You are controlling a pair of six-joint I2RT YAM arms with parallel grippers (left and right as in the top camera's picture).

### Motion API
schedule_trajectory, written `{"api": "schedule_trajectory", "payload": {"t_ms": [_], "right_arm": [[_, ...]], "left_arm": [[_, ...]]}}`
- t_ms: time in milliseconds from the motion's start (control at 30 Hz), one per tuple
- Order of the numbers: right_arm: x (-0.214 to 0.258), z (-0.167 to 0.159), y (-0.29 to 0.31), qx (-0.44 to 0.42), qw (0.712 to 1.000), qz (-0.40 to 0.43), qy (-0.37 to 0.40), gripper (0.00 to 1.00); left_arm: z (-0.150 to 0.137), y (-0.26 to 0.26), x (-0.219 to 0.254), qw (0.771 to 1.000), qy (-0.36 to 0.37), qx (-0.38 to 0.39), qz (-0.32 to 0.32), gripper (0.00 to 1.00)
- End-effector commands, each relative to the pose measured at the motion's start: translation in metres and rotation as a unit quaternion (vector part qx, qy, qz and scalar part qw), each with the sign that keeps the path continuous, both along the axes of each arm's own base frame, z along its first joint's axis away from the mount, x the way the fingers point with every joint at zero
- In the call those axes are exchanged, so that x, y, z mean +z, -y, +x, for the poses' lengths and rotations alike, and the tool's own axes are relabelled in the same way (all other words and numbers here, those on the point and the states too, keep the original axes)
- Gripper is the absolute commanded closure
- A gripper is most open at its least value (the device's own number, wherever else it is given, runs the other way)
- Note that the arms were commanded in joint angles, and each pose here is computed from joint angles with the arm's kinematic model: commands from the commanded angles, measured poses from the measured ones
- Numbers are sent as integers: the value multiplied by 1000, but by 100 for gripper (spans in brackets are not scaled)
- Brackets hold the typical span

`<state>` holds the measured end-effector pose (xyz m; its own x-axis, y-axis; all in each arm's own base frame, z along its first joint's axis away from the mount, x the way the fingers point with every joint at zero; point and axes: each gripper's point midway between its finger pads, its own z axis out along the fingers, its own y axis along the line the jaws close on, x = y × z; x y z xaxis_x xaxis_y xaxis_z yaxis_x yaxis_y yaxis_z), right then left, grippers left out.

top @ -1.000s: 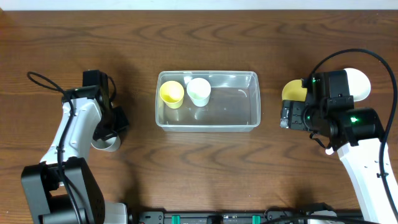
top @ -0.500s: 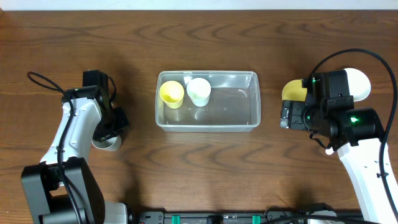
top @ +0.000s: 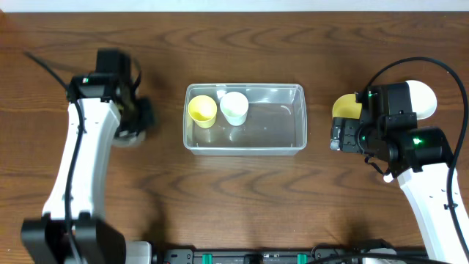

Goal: Pack container
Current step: 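Carry the light blue cup into the container and lower it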

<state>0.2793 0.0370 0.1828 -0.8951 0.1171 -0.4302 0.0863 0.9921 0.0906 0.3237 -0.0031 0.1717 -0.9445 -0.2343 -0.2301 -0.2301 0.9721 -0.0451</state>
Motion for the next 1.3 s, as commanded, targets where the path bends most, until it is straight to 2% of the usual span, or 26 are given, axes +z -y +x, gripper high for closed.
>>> {"api": "schedule_trajectory", "payload": {"t_ms": [0, 133, 233, 433, 967, 1267], "right_arm": [[4, 4, 1, -9, 1000, 3, 8, 12], [4, 4, 0, -9, 1000, 9, 7, 12], [4, 4, 0, -10, 1000, 9, 8, 12], [4, 4, 0, -9, 1000, 9, 7, 12], [3, 2, 0, -10, 1000, 8, 3, 12], [3, 1, 0, -10, 1000, 8, 2, 12]], "left_arm": [[10, 44, 57, 990, 77, -114, 13, 94], [2, 90, 60, 979, 79, -188, 8, 94], [-18, 123, 45, 970, 37, -240, -4, 94], [-40, 161, 19, 957, -17, -289, -25, 94], [-34, 171, -44, 949, -111, -294, -4, 94], [-26, 174, -71, 947, -135, -290, 1, 94]]}}
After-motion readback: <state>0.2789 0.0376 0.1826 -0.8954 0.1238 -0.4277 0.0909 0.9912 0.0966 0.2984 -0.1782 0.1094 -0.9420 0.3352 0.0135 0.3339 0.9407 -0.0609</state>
